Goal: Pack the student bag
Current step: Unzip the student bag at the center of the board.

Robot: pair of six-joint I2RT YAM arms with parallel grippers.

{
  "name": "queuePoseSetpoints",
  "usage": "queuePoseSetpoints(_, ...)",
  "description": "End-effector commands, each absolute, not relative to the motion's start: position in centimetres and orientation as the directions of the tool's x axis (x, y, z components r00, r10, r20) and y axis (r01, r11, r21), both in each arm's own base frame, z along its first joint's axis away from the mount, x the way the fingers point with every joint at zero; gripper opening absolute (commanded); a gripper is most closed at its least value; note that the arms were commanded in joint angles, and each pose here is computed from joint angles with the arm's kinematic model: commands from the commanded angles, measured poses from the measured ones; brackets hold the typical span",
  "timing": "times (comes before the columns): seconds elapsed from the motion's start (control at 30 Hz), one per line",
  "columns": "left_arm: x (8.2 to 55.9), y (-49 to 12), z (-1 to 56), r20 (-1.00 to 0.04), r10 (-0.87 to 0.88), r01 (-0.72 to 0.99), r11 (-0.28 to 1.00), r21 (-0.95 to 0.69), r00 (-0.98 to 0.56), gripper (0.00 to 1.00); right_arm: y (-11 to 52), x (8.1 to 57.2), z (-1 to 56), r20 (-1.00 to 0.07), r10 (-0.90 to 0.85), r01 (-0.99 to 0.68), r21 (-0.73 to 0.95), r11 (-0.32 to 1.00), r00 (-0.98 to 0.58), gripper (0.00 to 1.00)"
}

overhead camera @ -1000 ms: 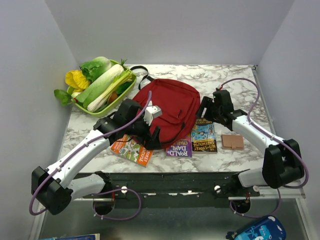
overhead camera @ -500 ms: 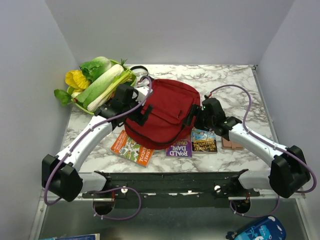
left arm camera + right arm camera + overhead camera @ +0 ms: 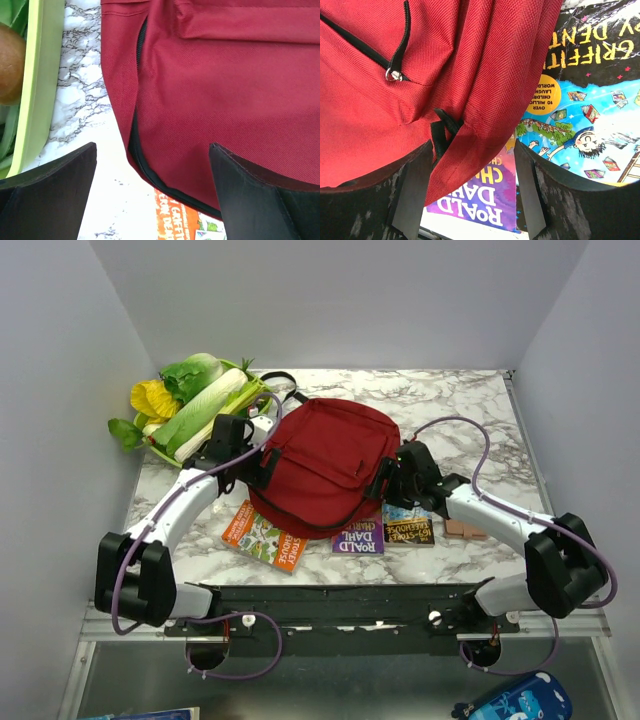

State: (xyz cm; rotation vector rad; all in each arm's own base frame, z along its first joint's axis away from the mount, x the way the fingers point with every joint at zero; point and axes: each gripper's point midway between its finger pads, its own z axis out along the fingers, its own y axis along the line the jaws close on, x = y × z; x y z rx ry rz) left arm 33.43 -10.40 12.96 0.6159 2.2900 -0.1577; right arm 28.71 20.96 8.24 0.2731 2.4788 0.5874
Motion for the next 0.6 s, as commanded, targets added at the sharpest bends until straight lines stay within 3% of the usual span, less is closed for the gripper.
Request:
queuePoseSetpoints(0.0,34.7,-9.8,10.4,-0.683,0.368,0.467,0.883,0.044,-0.631,0.99,21.9,29.2,8.1,-0.481,0.327,0.061,0.488,0.871,-0.814,0.73)
queuePoseSetpoints(0.2,34.3,-10.5,8.5,-0.647,0.302,0.483,0.867,-0.118,-0.7,0.95,21.7,30.0,7.6,-0.496,0.336,0.074,0.475,0.877,-0.801,0.69)
queuePoseSetpoints(0.3,33.4,-12.4,9.4,-0.67,0.286,0.544,0.812,-0.209,-0.685,0.8,21.8,30.2,7.2,-0.496,0.334,0.074,0.472,0.879,-0.802,0.66)
queuePoseSetpoints(0.37,32.7,-13.1,10.1,-0.682,0.283,0.573,0.783,-0.242,-0.675,0.64,21.9,30.4,7.1,-0.496,0.332,0.074,0.469,0.88,-0.802,0.64)
queuePoseSetpoints(0.4,32.2,-13.7,11.2,-0.703,0.279,0.6,0.757,-0.258,-0.654,0.58,22.0,30.4,7.1,-0.499,0.327,0.067,0.47,0.88,-0.802,0.62)
queuePoseSetpoints(0.43,31.9,-13.9,11.6,-0.713,0.285,0.616,0.745,-0.256,-0.641,0.46,22.0,30.4,7.2,-0.502,0.327,0.063,0.473,0.879,-0.801,0.6)
queuePoseSetpoints(0.57,30.5,-14.1,13.2,-0.748,0.302,0.664,0.708,-0.239,-0.591,0.25,22.2,30.8,8.1,-0.53,0.313,0.027,0.478,0.878,-0.788,0.47)
